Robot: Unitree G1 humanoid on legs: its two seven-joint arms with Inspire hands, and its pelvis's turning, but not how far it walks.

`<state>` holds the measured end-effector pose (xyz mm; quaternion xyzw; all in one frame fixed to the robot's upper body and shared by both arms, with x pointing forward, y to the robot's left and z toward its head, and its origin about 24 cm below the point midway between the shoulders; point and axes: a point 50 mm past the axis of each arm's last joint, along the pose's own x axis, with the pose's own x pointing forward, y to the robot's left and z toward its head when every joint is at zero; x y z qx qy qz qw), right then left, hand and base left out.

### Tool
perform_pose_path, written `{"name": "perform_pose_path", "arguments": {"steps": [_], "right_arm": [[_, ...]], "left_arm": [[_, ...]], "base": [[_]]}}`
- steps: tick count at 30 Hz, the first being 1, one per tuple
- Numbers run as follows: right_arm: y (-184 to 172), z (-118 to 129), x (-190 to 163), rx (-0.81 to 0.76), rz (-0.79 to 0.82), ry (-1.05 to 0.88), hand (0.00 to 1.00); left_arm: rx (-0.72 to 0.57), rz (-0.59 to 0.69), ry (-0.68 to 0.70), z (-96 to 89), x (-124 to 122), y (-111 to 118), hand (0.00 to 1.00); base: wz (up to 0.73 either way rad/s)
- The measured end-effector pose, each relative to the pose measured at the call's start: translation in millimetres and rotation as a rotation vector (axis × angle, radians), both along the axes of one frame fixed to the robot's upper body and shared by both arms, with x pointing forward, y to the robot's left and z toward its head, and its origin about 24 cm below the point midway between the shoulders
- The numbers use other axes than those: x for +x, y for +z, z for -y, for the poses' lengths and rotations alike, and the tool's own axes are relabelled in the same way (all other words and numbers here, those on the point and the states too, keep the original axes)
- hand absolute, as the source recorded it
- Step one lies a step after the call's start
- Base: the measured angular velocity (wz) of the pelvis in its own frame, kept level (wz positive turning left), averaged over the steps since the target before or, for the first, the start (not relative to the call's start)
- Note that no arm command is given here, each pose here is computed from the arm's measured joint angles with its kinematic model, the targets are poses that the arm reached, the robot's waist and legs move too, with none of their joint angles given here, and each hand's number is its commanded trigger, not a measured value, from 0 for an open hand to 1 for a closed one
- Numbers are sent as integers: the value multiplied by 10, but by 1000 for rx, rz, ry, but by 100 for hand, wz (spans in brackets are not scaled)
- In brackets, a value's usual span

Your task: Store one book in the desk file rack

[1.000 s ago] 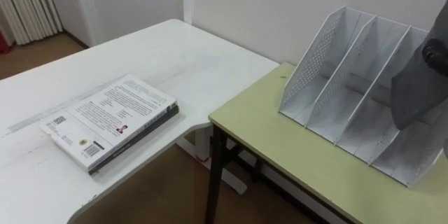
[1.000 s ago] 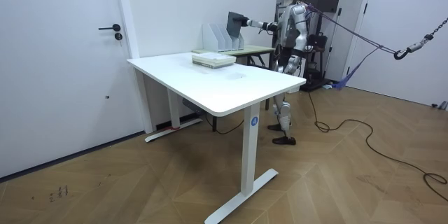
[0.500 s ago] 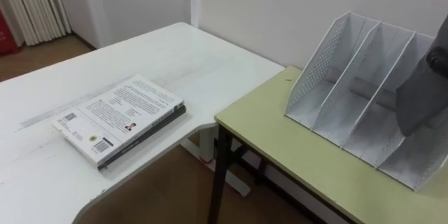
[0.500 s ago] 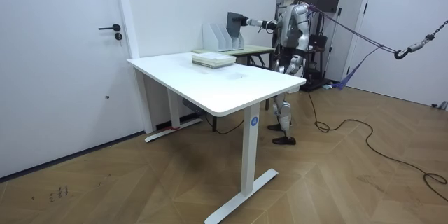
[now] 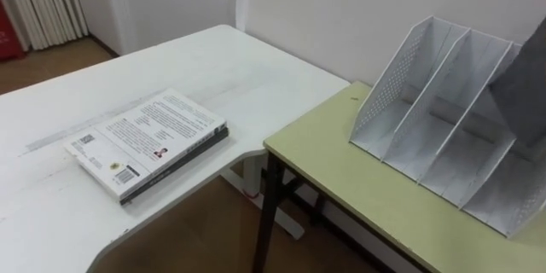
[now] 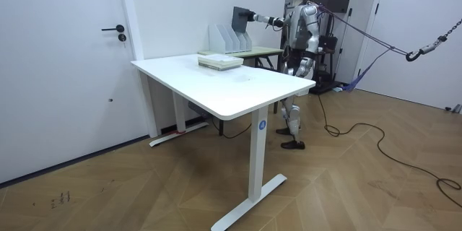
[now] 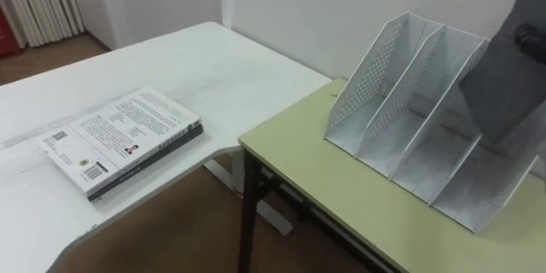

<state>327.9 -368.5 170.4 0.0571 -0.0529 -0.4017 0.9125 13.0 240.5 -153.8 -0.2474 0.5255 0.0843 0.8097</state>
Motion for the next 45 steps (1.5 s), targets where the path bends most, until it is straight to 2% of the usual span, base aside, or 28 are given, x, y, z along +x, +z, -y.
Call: {"name": "perform_pose_path", "arguments": {"steps": [13,41,45], "right_arm": [[-1,3,0,28,14,3,0],[115,49,-13,46,50,-39,0],[231,-49,49,59,105,32,0]], "left_arm": [[29,-44,22,-37,-49,-11,0],[37,-52,56,-81,-74,-5,0],[41,-50,53,-89,-63,-3,0]], "base": [[0],[0],[-3]]}}
